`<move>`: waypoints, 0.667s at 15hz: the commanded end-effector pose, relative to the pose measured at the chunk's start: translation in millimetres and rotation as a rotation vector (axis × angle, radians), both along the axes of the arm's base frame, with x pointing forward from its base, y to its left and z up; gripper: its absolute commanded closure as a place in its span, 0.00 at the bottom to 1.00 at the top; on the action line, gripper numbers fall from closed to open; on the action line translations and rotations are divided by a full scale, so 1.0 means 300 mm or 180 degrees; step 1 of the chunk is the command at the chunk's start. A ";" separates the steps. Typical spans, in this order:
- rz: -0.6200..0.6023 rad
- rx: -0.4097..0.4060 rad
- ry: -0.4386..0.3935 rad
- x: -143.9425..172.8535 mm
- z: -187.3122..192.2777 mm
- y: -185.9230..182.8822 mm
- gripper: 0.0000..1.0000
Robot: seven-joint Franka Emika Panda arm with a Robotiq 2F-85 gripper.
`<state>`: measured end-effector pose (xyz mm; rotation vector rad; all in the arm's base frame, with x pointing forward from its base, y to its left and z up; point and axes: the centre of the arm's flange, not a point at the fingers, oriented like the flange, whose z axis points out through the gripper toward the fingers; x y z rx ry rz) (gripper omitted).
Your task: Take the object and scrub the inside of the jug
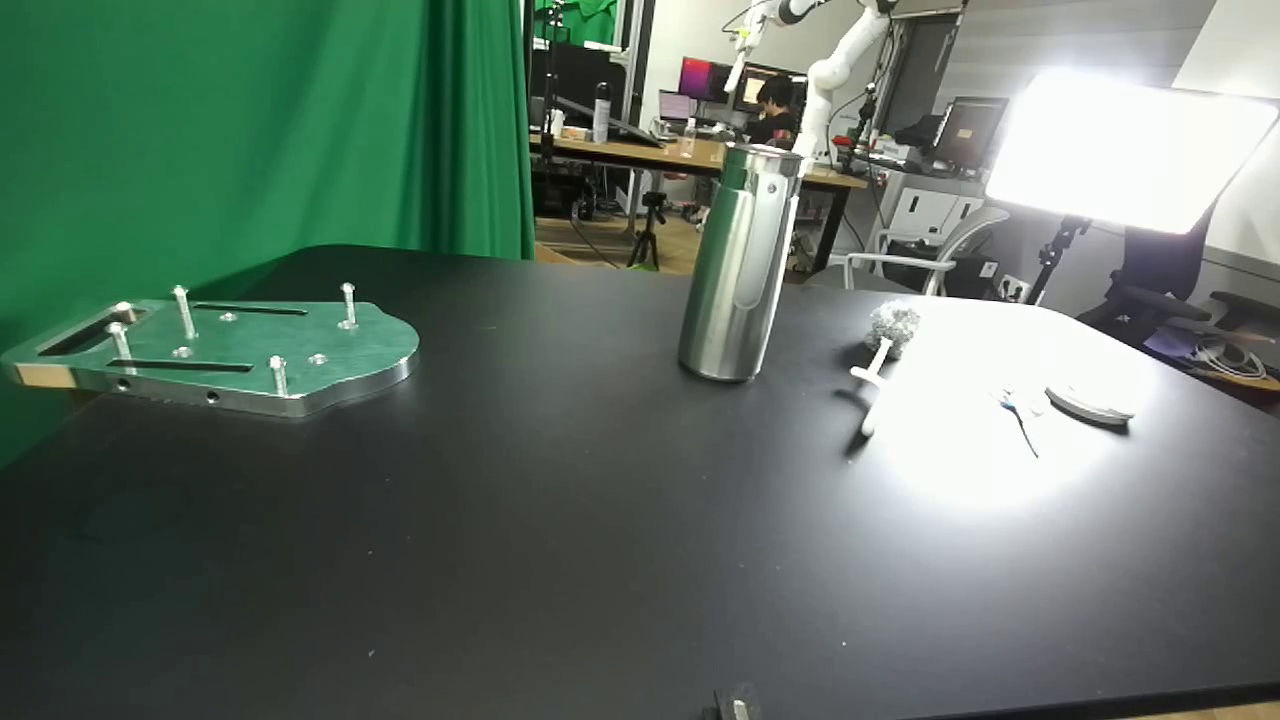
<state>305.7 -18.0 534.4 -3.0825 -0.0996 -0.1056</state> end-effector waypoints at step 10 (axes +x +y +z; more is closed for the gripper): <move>-0.0963 -0.0044 -0.0322 0.502 -0.381 0.022 0.00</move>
